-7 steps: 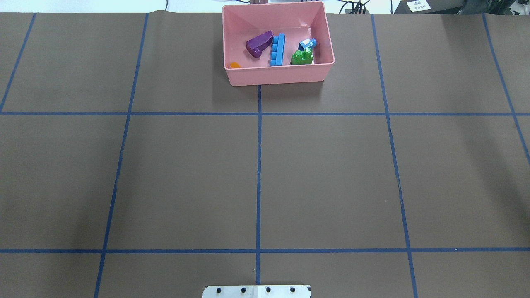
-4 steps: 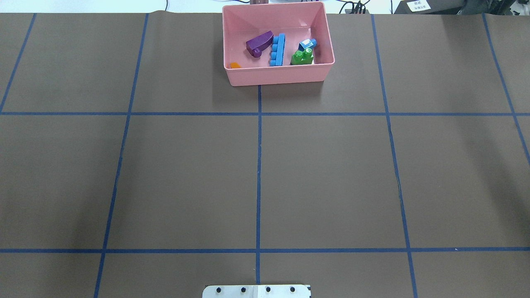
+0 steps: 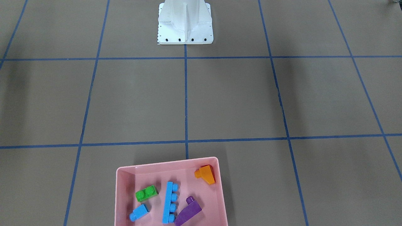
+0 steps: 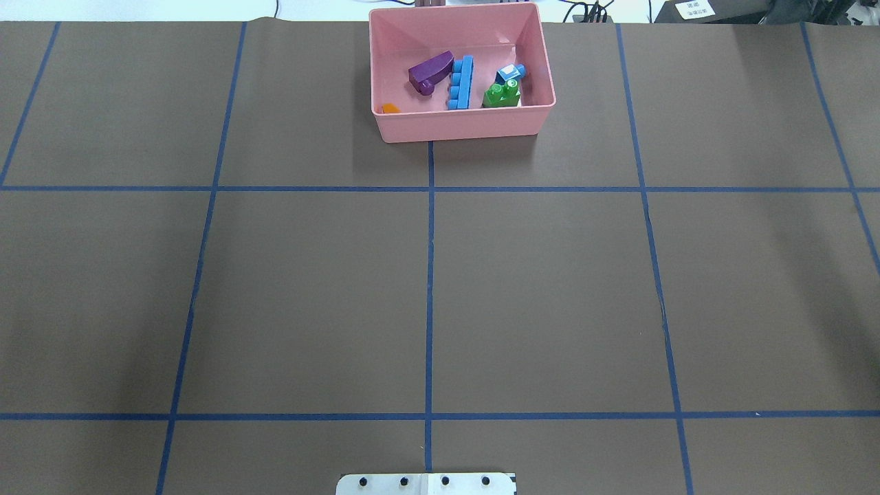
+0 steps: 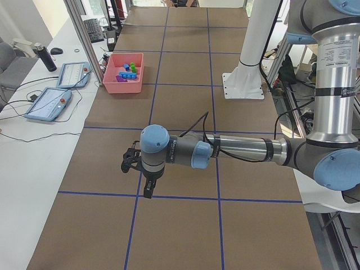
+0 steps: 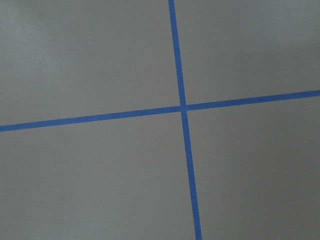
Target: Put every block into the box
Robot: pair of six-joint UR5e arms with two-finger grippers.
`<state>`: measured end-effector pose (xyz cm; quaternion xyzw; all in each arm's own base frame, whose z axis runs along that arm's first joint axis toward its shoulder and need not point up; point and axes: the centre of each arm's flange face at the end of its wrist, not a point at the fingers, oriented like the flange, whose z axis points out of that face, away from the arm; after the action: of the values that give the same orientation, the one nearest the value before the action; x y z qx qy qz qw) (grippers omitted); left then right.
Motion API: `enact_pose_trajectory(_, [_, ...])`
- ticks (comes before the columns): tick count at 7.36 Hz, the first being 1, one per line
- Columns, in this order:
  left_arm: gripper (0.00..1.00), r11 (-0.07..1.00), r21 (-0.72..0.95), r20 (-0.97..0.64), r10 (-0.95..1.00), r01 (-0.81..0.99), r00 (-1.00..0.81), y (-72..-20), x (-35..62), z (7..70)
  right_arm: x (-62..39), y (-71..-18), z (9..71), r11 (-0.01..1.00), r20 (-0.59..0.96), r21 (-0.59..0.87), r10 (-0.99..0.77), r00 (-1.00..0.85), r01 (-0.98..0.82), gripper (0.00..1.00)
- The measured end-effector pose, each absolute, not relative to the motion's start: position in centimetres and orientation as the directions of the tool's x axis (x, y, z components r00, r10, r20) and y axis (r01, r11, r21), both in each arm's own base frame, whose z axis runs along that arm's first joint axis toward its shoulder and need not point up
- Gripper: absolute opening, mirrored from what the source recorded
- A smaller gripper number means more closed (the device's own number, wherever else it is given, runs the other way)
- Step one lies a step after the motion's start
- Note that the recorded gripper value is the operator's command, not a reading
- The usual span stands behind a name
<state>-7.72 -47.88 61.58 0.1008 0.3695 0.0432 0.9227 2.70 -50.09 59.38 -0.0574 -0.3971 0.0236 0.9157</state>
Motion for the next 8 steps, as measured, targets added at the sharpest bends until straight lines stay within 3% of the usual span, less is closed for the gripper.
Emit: enact_pose_trajectory(8, [1.0, 0.969, 0.247, -0.673, 0.179, -0.01, 0.718, -48.4, -7.7, 61.5, 1.9, -51.1, 57.9, 0.995, 0.721, -0.101, 0.092, 0.686, -0.027, 1.0])
